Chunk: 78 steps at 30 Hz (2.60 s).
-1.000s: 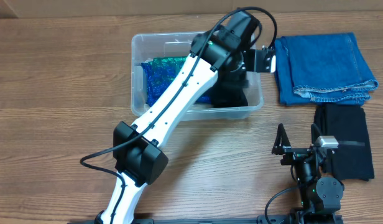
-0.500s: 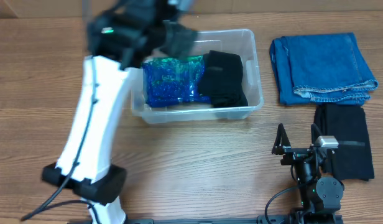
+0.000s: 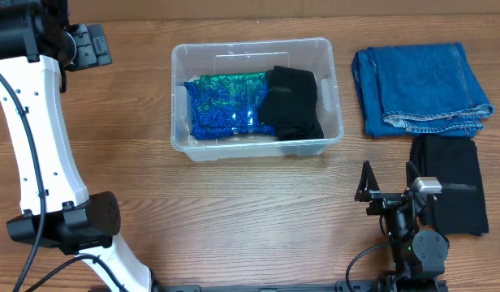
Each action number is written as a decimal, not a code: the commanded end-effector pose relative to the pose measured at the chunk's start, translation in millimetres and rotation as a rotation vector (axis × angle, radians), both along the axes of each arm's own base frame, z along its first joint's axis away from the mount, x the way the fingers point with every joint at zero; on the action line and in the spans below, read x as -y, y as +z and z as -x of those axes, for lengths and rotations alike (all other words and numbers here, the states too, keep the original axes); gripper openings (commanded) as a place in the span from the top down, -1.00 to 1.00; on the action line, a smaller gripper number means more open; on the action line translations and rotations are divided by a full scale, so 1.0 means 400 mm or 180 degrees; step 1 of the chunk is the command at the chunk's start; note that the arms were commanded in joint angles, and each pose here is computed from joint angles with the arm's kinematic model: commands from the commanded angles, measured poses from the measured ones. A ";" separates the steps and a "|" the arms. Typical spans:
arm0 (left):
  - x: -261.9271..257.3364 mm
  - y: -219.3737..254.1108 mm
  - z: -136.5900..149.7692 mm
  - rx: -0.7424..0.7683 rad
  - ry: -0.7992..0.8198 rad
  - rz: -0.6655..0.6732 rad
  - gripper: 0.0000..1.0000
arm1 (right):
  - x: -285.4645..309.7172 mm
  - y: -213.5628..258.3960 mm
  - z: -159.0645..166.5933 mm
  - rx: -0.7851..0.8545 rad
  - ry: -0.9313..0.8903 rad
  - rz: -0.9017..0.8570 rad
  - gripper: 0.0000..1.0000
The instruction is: Pack container
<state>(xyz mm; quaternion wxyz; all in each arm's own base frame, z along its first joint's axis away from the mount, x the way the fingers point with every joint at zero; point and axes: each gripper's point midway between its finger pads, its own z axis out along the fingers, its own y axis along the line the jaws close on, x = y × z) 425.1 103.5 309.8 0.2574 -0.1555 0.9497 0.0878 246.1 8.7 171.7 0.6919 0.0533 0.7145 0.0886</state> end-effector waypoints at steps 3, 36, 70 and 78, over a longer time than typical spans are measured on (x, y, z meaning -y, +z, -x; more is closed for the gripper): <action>-0.062 -0.025 0.015 -0.0115 0.0191 -0.0054 -1.00 | 0.003 -0.004 -0.001 0.0016 -0.0022 0.0000 -1.00; -0.061 -0.025 0.014 -0.0115 0.0191 -0.0053 -1.00 | 0.163 -0.195 -0.146 -0.4330 -0.1534 -0.0027 -1.00; -0.061 -0.025 0.014 -0.0115 0.0191 -0.0053 -1.00 | 0.306 -0.431 -0.049 -0.4703 -0.1649 0.0114 0.92; -0.061 -0.025 0.015 -0.0116 0.0191 -0.0053 -1.00 | 0.331 -0.219 -0.156 -0.4546 -0.1662 0.0102 0.92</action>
